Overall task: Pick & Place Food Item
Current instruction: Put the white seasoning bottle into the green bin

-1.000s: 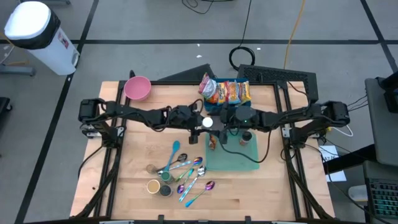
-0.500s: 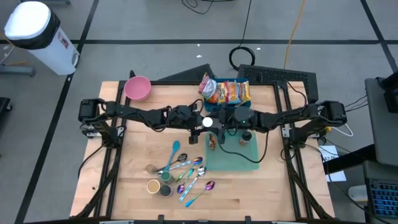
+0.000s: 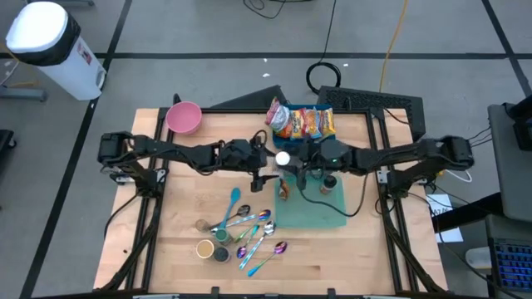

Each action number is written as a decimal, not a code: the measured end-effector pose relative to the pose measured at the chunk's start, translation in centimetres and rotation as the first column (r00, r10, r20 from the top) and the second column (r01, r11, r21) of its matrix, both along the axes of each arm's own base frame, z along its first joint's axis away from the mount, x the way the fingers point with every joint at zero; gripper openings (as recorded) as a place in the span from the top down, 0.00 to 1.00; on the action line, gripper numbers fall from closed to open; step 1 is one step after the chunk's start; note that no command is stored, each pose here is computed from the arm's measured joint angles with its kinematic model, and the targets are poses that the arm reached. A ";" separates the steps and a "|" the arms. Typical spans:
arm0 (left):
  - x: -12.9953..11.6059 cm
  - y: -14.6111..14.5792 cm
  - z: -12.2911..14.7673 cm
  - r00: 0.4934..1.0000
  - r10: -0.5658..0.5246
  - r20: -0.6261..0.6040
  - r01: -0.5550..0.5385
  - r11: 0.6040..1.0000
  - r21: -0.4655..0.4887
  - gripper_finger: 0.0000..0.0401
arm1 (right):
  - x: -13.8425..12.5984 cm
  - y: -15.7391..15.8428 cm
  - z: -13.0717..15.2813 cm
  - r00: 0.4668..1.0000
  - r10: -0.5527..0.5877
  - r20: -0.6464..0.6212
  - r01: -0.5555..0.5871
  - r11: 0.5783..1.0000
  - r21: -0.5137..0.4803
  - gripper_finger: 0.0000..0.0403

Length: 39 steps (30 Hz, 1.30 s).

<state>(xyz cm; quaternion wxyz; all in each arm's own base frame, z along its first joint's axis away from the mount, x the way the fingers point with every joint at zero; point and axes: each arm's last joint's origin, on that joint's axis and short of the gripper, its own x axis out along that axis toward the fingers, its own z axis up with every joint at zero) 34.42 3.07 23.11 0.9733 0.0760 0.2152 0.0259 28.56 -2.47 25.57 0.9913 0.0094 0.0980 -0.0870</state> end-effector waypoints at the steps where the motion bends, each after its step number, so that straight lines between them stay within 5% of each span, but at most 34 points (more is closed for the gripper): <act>1: -0.3 0.0 0.5 1.000 -0.002 0.002 0.002 1.000 0.004 0.06 | -0.6 0.0 0.6 1.000 -0.025 -0.001 0.025 1.000 -0.006 0.52; 7: -2.4 0.0 2.4 0.999 -0.005 -0.045 0.005 1.000 0.013 0.21 | -4.5 0.6 2.2 0.998 -0.065 -0.019 0.065 0.998 0.007 0.52; 16: -2.5 1.5 0.8 0.992 0.039 -0.122 -0.039 0.999 0.007 0.41 | -6.2 2.7 -2.0 0.989 0.088 -0.121 -0.069 0.986 0.153 0.52; 28: -2.3 1.8 0.3 0.990 0.059 -0.127 -0.061 0.998 -0.017 0.43 | -3.4 3.4 -7.2 0.968 0.109 -0.224 -0.074 0.984 0.162 0.52; 39: -2.4 1.8 0.3 0.989 0.067 -0.128 -0.071 0.997 -0.033 0.43 | -2.3 3.1 -9.1 0.961 0.100 -0.256 -0.063 0.987 0.149 0.52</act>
